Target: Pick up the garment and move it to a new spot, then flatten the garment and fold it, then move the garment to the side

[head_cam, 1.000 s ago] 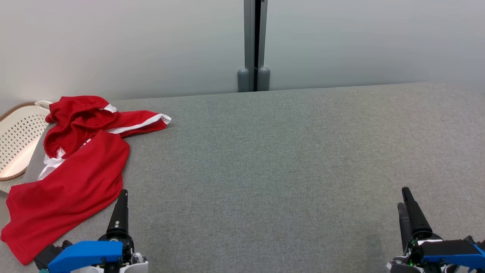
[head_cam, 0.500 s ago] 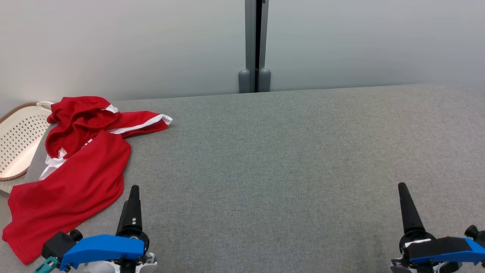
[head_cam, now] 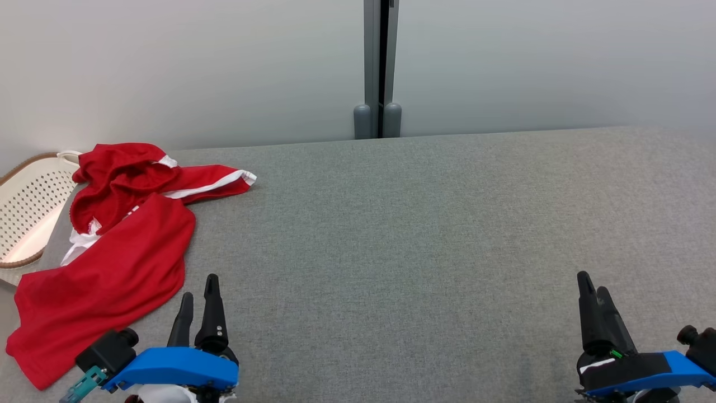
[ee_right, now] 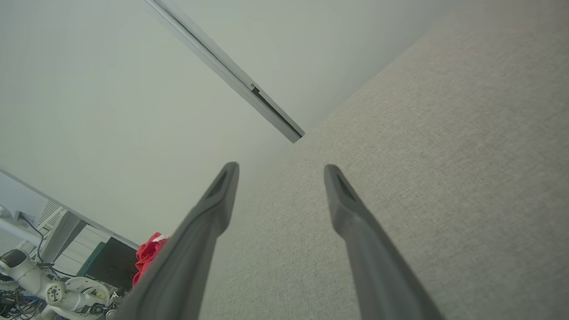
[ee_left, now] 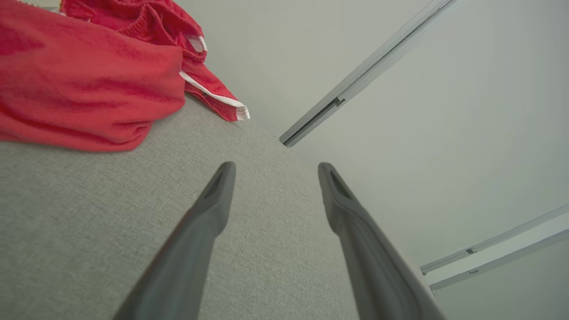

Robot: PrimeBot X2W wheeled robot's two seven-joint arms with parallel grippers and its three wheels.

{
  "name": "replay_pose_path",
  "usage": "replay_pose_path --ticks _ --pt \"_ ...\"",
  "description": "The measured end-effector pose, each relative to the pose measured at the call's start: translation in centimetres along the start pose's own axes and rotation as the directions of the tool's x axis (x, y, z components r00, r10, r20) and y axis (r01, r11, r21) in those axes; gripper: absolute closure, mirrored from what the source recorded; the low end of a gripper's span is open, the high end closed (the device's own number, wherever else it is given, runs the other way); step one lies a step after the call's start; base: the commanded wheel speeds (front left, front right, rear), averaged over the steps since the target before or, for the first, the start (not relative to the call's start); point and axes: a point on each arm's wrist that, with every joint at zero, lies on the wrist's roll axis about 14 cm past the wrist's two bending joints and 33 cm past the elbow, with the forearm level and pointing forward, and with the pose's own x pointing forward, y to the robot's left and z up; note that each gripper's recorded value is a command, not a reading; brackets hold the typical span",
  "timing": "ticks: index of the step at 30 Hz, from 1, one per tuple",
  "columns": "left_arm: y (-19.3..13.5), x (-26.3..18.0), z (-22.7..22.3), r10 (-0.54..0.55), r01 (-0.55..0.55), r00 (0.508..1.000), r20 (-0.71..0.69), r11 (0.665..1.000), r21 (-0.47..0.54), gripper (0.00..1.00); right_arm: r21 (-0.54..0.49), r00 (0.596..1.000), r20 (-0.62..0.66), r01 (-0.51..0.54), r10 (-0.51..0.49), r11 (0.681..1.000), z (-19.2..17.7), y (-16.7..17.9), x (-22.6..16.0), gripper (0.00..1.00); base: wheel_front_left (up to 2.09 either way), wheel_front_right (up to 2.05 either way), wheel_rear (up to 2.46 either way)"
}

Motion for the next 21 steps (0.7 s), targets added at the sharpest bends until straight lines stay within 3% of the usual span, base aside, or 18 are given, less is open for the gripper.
replay_pose_path --ticks 10,21 --pt "-0.1 -0.2 -0.4 -0.012 0.012 1.000 0.000 0.984 0.180 0.00 -0.138 1.000 -0.008 -0.010 0.008 0.990 -0.5 0.0 -0.1 0.00 0.00 0.00 0.00" --pt "0.5 -0.5 -1.1 -0.009 0.012 1.000 -0.012 0.948 0.319 0.00 -0.290 0.999 -0.025 -0.046 0.040 0.956 -1.1 0.6 -0.2 0.00 0.00 0.00 0.00"
